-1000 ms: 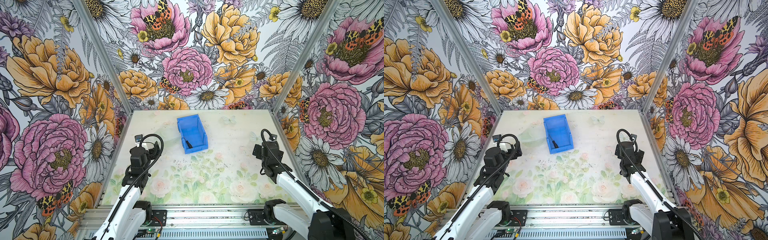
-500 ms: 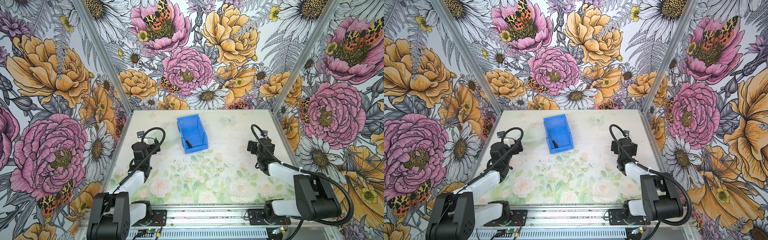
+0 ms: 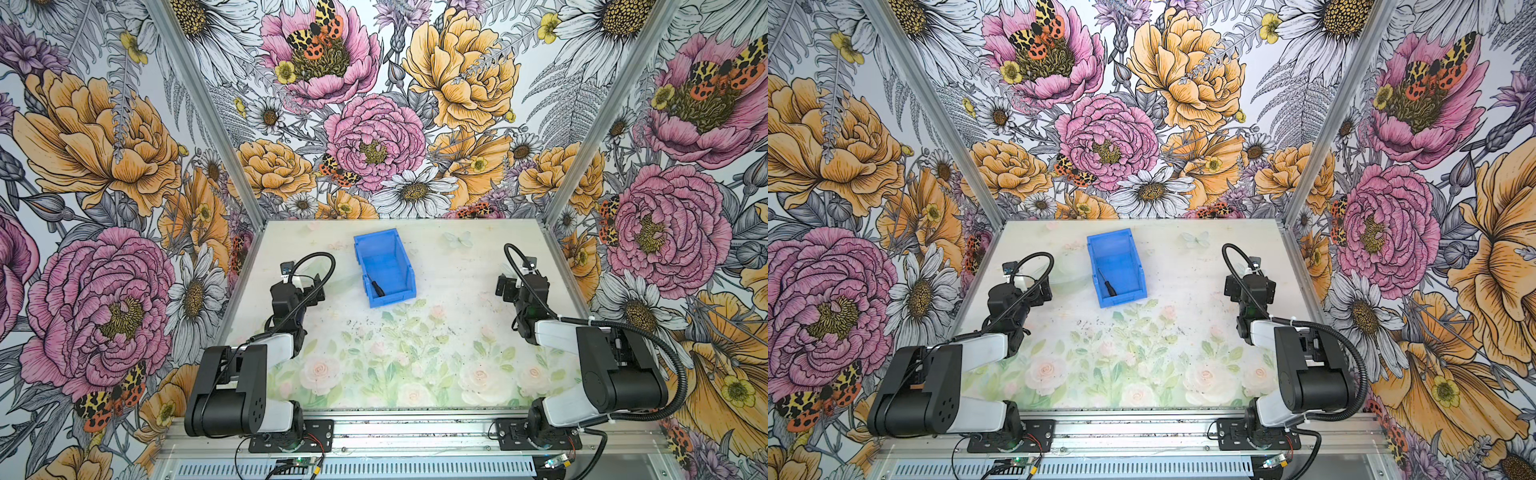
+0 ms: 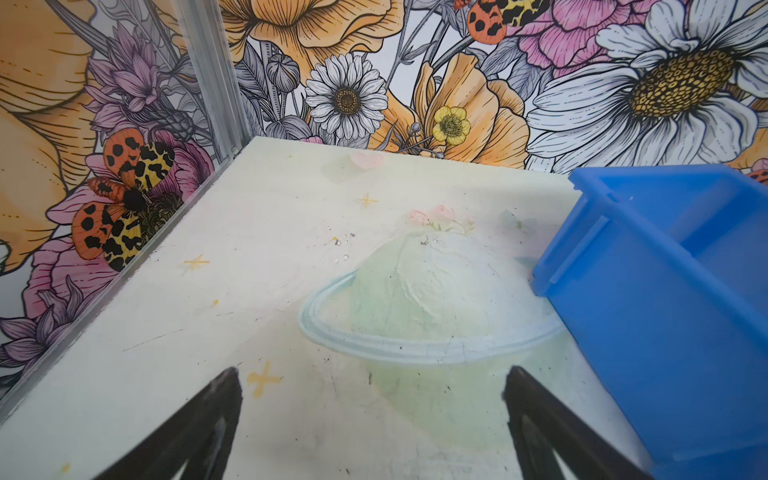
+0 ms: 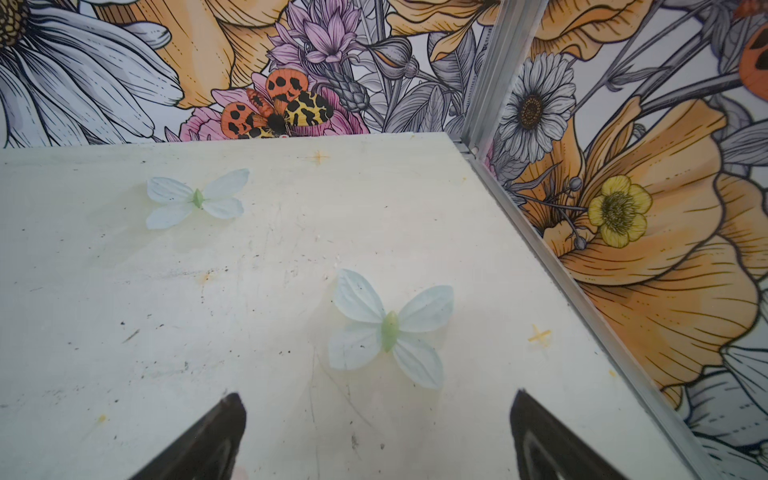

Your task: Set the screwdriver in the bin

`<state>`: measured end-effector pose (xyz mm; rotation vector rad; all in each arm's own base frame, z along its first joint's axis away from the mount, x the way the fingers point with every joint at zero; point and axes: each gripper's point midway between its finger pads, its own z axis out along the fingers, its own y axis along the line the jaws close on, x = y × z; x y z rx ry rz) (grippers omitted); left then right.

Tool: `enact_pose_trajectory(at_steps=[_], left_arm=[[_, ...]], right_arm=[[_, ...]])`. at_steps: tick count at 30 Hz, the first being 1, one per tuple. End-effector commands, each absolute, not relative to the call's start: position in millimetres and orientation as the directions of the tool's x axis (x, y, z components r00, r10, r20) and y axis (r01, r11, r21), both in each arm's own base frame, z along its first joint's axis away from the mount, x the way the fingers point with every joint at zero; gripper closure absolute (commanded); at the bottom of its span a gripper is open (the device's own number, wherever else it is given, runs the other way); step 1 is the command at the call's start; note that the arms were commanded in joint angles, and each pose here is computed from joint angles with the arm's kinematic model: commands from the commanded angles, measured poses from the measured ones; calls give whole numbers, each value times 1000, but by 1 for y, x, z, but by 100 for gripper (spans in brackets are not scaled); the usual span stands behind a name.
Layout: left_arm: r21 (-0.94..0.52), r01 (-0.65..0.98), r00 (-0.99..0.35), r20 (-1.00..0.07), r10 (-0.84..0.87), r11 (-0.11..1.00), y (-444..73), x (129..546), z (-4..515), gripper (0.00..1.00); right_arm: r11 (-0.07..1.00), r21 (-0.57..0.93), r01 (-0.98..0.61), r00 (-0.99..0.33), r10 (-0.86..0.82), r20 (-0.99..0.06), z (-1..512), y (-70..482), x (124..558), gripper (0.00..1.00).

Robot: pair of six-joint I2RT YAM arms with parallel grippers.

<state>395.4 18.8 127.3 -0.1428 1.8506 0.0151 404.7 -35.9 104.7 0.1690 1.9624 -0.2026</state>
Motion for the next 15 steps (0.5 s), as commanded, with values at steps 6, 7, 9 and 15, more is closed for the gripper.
enact_pose_trajectory(at_steps=[6, 7, 9, 15], left_arm=[[-50, -79, -193, -979, -65, 996, 18, 408, 129, 1], [-49, -84, -188, -980, -65, 995, 18, 407, 129, 1], [-50, -88, -175, -982, -64, 995, 18, 404, 130, 1], [10, -150, -171, -985, -16, 989, 16, 402, 131, 1]], right_arm=[[984, -20, 179, -266, 28, -964, 114, -34, 401, 1], [984, -26, 176, -268, 22, -963, 112, -33, 401, 1], [984, -26, 176, -269, 22, -963, 112, -33, 401, 0], [984, -24, 174, -269, 24, -963, 113, -32, 400, 0]])
